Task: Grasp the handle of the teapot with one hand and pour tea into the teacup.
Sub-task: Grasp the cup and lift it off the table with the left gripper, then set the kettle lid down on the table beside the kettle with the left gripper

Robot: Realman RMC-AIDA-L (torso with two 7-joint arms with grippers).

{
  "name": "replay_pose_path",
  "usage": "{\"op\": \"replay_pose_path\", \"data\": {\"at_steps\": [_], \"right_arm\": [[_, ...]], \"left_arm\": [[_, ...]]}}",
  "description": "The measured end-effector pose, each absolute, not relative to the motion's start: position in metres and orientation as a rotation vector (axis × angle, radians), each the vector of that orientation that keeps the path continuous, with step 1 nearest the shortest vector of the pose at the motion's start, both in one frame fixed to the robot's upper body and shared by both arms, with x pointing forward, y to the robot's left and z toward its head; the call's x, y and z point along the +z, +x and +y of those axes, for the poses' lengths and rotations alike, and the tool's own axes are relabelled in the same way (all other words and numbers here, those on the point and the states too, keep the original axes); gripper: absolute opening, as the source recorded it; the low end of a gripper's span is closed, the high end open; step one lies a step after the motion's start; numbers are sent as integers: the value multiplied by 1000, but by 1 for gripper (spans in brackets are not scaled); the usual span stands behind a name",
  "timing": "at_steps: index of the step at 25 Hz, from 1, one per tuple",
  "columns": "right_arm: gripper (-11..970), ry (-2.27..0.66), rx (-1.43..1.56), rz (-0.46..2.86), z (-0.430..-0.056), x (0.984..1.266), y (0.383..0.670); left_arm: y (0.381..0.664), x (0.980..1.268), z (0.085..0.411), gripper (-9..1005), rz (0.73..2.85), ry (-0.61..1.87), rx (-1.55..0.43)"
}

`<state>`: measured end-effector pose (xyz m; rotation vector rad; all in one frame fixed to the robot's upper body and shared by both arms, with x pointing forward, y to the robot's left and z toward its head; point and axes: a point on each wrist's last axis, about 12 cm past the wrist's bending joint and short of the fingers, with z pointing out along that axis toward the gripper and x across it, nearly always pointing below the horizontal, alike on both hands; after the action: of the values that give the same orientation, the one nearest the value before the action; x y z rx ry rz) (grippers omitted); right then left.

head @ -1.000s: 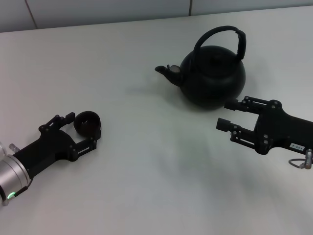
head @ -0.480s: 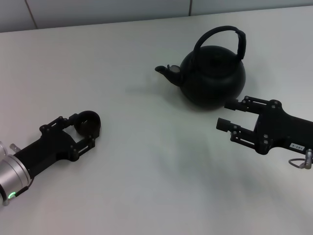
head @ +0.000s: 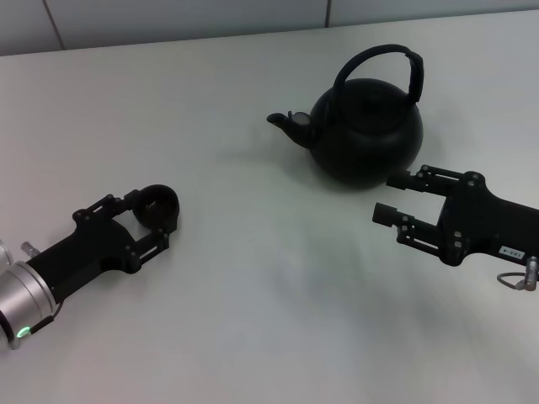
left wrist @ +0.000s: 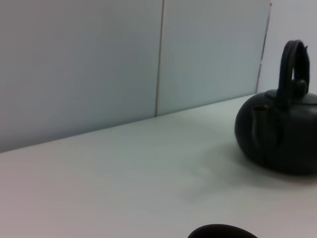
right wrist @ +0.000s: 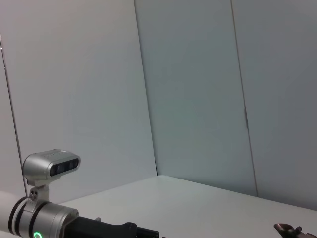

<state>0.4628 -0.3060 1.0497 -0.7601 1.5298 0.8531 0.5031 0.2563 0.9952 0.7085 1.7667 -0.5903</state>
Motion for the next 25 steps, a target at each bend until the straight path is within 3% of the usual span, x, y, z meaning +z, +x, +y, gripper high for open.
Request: {"op": "replay_pose_path", "data": {"at_steps": [25], "right_arm": [[545,-751,858,1536,-306,1048,460]], "left_arm": [[497,1013,222,681,1591,905,-827]]}}
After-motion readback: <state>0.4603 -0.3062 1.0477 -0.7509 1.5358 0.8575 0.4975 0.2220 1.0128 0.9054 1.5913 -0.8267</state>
